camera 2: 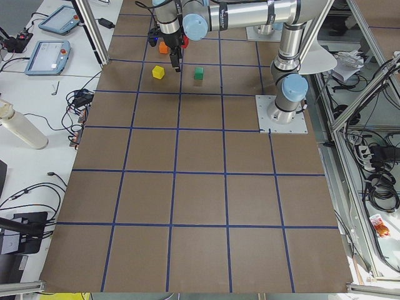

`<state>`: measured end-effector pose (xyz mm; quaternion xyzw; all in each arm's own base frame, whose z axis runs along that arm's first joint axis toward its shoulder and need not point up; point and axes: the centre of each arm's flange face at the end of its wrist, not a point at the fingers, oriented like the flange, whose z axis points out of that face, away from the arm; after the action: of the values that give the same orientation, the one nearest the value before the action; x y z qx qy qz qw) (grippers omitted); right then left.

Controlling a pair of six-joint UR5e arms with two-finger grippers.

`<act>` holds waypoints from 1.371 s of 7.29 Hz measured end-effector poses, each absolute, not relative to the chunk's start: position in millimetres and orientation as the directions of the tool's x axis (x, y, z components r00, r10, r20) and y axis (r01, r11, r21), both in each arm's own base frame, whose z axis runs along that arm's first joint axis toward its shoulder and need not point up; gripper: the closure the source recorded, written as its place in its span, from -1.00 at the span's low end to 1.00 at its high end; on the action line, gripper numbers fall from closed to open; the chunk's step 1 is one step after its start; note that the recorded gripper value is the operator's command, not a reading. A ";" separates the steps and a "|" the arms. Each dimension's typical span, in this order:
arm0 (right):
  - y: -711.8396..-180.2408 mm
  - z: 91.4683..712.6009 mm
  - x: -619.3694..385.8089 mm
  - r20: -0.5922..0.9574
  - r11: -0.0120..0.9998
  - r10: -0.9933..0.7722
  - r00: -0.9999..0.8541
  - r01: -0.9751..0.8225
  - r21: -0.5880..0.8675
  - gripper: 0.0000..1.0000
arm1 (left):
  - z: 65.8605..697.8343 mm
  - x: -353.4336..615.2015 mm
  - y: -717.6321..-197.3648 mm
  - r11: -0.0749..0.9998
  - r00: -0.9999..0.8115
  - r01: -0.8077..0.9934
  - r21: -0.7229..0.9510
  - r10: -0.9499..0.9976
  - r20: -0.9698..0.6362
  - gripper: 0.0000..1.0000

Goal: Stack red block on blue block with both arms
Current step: 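Carry the red cube with the right gripper above the blue cube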

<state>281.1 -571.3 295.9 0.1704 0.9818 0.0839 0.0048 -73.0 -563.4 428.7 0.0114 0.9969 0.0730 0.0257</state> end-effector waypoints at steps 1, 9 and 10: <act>-578.4 310.4 249.7 0.026 0.929 0.328 -0.944 0.328 0.173 1.00 | 429.0 -72.9 -563.4 0.989 -0.998 0.019 0.146 0.026 -0.050 -1.00; -597.9 322.7 74.2 0.063 0.911 0.335 -0.940 0.340 0.234 1.00 | 420.1 -75.0 -560.1 0.987 -0.999 0.006 0.159 0.014 -0.052 -1.00; -595.8 318.7 63.5 0.062 0.906 0.341 -0.938 0.346 0.243 1.00 | 415.3 -76.4 -558.3 0.988 -0.999 0.006 0.154 0.015 -0.053 -1.00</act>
<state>63.5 -595.8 318.7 0.1758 0.9762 0.1263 -0.0091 -76.4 -558.3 415.3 0.0053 0.9966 0.0773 0.0268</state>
